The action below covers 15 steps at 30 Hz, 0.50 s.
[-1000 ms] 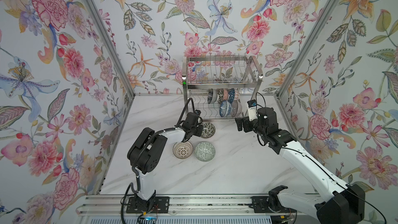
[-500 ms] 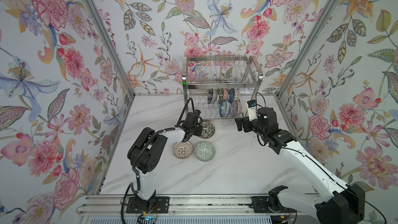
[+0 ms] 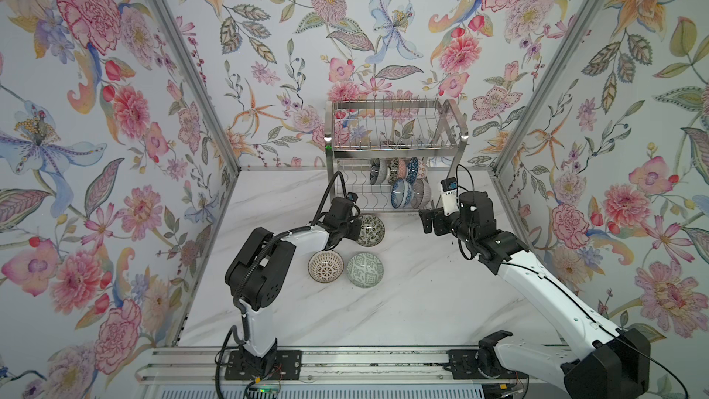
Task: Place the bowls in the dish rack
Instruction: 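Lift the olive leaf-pattern bowl with the left gripper while the right gripper reaches toward it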
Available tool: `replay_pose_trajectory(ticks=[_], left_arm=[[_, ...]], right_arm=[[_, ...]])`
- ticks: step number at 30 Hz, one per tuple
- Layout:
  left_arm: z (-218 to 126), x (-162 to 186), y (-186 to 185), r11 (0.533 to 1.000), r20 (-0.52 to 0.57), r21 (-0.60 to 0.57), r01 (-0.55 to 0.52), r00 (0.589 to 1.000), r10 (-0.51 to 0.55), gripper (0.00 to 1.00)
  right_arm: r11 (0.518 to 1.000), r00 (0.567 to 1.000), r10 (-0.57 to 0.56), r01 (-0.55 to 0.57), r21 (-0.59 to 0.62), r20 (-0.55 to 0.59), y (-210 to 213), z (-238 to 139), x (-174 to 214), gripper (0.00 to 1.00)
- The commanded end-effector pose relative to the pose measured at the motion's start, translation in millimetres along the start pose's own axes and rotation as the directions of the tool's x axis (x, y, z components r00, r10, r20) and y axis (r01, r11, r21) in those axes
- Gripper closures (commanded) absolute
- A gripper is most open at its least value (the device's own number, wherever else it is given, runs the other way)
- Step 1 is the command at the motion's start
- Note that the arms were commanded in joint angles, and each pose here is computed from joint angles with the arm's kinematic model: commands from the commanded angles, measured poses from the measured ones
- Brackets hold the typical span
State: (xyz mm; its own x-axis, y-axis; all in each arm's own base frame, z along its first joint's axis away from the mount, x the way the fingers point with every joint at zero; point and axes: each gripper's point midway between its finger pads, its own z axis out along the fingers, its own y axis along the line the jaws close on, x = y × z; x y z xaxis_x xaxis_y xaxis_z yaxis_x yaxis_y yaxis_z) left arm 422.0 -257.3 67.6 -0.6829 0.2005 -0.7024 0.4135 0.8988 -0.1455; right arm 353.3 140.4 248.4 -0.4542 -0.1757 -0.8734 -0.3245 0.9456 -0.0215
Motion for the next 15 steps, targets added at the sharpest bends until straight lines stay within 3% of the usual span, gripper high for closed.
replay_pose_trajectory(ticks=[1, 9, 15], left_arm=[[-23.8, -27.3, -3.9, 1.000, 0.070, 0.008, -0.021, 0.997, 0.020, 1.00], [-62.2, -57.1, -25.3, 0.998, 0.180, 0.050, -0.043, 0.983, 0.033, 1.00], [-94.8, -81.3, -47.2, 0.996, 0.301, 0.078, -0.042, 0.954, 0.016, 1.00]], right_arm=[[1.000, 1.000, 0.004, -0.004, -0.002, -0.001, -0.7, -3.8, 2.4, 0.01], [0.997, 1.000, 0.015, -0.014, -0.070, 0.019, 14.1, -8.7, -5.3, 0.01], [0.975, 0.996, 0.072, -0.059, -0.213, 0.054, 60.9, -6.4, -11.2, 0.01]])
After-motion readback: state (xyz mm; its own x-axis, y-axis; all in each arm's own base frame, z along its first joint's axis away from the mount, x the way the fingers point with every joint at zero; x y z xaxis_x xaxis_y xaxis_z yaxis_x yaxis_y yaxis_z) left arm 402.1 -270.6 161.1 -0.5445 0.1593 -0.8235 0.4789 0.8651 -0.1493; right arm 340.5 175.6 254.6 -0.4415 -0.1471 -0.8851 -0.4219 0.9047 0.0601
